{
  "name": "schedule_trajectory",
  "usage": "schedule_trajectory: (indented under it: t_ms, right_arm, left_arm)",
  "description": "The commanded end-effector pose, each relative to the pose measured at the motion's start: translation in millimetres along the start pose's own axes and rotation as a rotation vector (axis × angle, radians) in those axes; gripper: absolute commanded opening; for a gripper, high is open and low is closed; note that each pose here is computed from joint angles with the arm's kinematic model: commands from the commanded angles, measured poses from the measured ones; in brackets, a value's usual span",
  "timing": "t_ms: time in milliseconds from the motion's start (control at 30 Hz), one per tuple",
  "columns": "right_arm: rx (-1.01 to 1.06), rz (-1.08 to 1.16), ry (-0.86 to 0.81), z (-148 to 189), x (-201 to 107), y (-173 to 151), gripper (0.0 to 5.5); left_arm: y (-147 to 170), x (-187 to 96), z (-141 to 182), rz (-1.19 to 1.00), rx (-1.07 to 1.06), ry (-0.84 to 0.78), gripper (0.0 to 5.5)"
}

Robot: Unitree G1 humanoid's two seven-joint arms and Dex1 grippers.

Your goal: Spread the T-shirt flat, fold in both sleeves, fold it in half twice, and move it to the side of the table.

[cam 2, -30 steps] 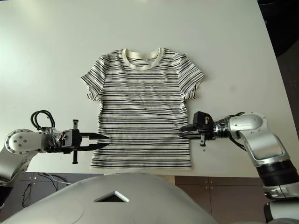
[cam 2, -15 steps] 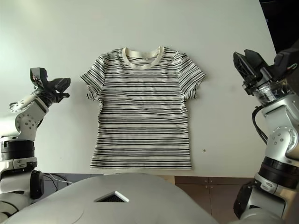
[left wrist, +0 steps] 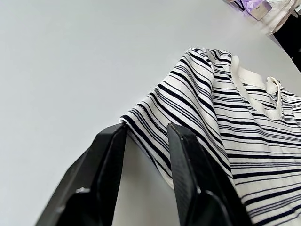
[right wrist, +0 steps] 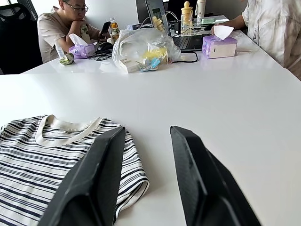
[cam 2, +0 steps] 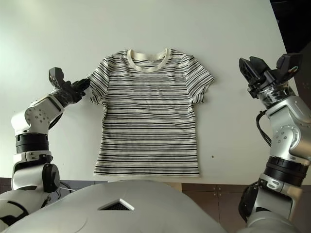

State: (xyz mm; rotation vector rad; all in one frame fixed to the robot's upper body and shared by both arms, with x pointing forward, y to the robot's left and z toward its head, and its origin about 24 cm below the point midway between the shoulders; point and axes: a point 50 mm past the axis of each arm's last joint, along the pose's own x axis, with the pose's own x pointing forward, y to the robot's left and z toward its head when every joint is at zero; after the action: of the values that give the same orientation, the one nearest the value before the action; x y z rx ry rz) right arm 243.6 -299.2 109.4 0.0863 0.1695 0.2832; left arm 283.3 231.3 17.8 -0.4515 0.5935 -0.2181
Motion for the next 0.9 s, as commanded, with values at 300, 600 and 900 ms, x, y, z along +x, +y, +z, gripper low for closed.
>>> schedule_trajectory:
  t_ms: [300,600,900]
  right_arm:
    - [0.005,0.008,-0.017,-2.8,6.6,7.5,1.75]
    - [0.005,-0.008,-0.029,-5.2,5.3,10.7,1.75]
    - [0.025,-0.013,-0.019,-16.3,3.8,19.3,1.75]
  left_arm:
    - [-4.5,12.0,0.4,-0.035,-0.058,0.028,0.28]
    - [-36.1,10.0,21.3,-0.123,0.078,-0.062,0.12]
    - [-92.3,22.7,17.1,-0.204,0.261,-0.020,0.12]
